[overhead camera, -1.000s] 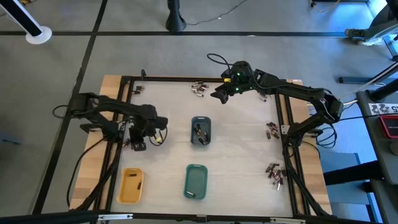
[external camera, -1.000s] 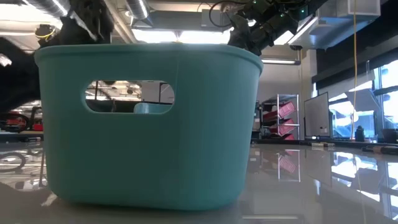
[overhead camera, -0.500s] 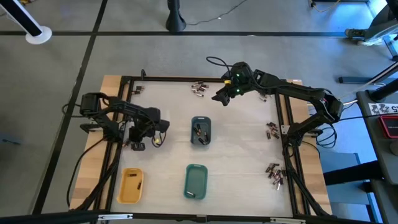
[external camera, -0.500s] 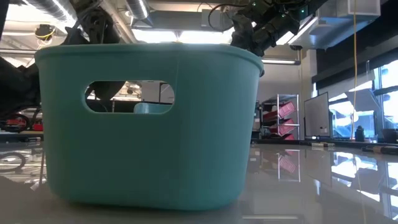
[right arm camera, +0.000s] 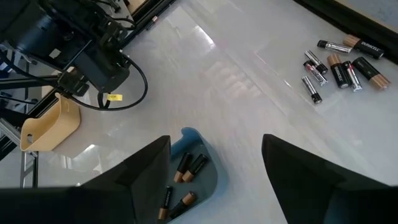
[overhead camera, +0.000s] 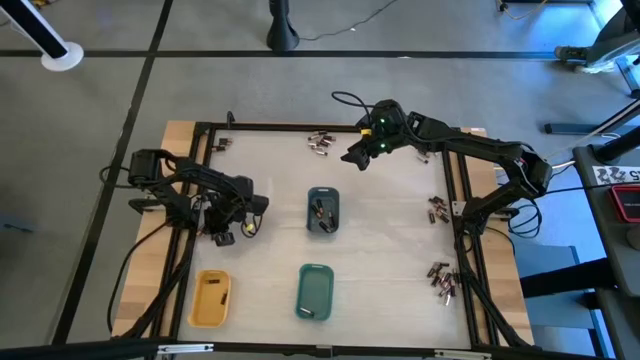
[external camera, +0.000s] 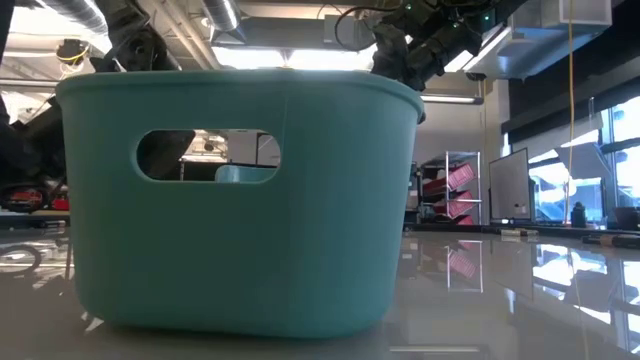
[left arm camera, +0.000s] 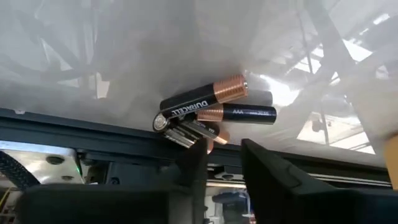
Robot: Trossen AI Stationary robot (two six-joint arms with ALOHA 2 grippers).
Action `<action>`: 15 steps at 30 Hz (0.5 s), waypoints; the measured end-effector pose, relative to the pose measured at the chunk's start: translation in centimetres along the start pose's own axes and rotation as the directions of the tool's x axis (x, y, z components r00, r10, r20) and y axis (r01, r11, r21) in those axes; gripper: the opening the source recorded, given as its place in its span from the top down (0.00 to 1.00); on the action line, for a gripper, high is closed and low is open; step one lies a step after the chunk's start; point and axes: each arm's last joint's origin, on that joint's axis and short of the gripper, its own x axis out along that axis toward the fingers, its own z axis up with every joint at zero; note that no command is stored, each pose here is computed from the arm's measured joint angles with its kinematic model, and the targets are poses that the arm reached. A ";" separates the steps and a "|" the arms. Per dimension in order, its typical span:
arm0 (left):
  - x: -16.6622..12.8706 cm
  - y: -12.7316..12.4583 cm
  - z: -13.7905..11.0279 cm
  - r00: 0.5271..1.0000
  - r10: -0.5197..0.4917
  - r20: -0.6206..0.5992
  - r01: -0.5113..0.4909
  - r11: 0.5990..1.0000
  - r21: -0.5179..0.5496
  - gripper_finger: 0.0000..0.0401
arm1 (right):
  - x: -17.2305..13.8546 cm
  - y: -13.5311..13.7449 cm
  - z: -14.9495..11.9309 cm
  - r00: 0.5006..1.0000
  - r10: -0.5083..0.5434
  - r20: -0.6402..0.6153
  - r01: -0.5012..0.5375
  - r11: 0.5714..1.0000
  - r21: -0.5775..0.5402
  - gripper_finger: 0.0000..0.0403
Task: Sort batteries
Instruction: Put the small black battery into the yellow bin
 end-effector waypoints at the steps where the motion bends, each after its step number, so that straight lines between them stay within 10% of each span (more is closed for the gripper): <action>1: 0.0 0.0 0.0 1.000 -0.001 0.002 0.001 1.000 0.000 0.74 | 0.0 0.0 0.0 1.000 0.000 0.000 0.000 1.000 0.000 0.37; 15: -1.7 -0.5 1.2 0.989 0.056 0.140 -0.066 0.995 0.070 0.56 | 0.0 0.0 0.0 1.000 0.001 0.000 -0.001 1.000 0.000 0.37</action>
